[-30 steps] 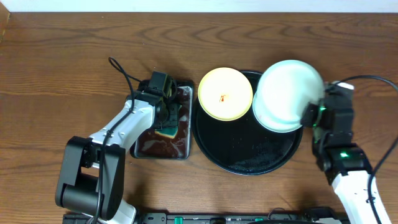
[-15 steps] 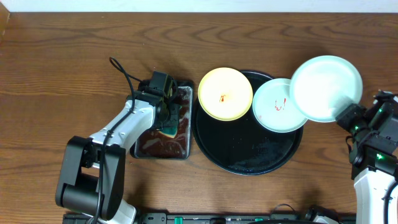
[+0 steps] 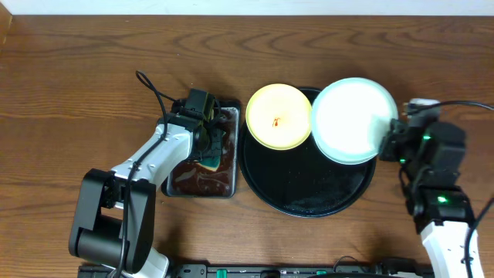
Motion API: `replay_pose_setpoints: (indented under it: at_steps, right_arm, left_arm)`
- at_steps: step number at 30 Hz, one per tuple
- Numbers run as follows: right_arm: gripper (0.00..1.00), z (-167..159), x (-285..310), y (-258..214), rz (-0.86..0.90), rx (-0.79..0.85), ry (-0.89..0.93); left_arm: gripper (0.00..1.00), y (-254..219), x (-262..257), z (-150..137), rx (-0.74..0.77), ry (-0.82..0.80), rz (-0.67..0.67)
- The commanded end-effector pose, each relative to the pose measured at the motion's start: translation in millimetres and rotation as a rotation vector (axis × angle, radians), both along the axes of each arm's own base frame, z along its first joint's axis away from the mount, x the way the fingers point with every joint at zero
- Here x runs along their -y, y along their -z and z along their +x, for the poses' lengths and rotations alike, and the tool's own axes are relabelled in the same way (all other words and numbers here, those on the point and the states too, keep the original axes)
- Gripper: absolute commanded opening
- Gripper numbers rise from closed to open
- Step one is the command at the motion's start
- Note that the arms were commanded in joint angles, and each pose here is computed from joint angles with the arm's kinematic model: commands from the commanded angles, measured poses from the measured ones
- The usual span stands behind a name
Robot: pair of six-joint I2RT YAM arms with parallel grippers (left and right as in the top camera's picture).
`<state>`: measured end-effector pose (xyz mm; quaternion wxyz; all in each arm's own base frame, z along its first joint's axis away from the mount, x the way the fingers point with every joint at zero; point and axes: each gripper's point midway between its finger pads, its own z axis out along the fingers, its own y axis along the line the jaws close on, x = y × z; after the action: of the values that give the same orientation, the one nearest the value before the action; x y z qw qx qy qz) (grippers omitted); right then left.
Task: Clean dirty plates on tray and stack at the side
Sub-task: 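Carry the pale green plate right and set it beside the tray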
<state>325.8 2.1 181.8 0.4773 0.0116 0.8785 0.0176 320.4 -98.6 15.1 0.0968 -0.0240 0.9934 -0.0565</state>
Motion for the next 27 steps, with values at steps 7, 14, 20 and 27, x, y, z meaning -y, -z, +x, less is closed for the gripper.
replay_pose_setpoints:
  at_steps: [7, 14, 20, 27]
  right_arm:
    - [0.01, -2, -13, -21, -0.395, 0.057, 0.031]
    - [0.01, -5, -30, -38, -0.644, 0.103, 0.045]
    - [0.01, -5, -53, -42, -0.895, 0.103, -0.022]
    - [0.01, -3, -68, -38, -1.015, 0.097, -0.014]
  left_arm:
    - [0.54, 13, -4, -9, -0.04, -0.005, 0.015]
    - [0.55, 13, -4, -9, -0.04, -0.005, 0.015]
    - [0.55, 13, -4, -9, -0.041, -0.005, 0.016]
    - [0.55, 13, -4, -9, -0.04, -0.005, 0.016]
